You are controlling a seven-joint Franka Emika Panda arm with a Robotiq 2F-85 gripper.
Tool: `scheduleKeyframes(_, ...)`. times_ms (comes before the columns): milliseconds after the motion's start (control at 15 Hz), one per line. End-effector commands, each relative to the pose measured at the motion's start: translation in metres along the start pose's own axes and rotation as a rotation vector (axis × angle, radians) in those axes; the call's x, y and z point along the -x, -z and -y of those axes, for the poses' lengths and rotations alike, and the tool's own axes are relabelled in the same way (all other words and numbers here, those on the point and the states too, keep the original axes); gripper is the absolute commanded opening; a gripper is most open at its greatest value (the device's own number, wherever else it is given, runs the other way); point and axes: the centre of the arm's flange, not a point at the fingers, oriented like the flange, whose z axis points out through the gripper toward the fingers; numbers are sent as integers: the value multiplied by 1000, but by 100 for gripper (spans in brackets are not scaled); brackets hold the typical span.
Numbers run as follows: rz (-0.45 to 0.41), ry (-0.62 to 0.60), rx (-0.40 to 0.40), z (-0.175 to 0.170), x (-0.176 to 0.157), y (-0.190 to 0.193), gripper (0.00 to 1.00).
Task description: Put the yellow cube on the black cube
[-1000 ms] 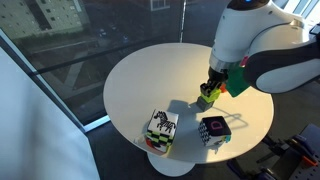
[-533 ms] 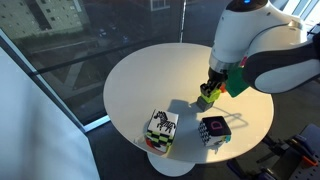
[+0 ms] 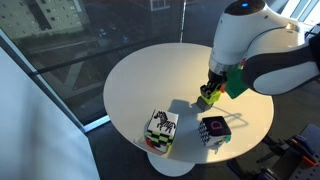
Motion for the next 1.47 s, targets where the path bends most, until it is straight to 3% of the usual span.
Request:
scheduleKeyframes(0, -14, -10, 11, 1, -6, 1, 86)
scheduleKeyframes(133, -12, -9, 7, 0, -5, 4, 99)
scheduleKeyframes(733, 12, -20, -49, -10, -3, 32, 100)
scheduleKeyframes(1400, 161, 12, -102, -27, 1, 63, 100)
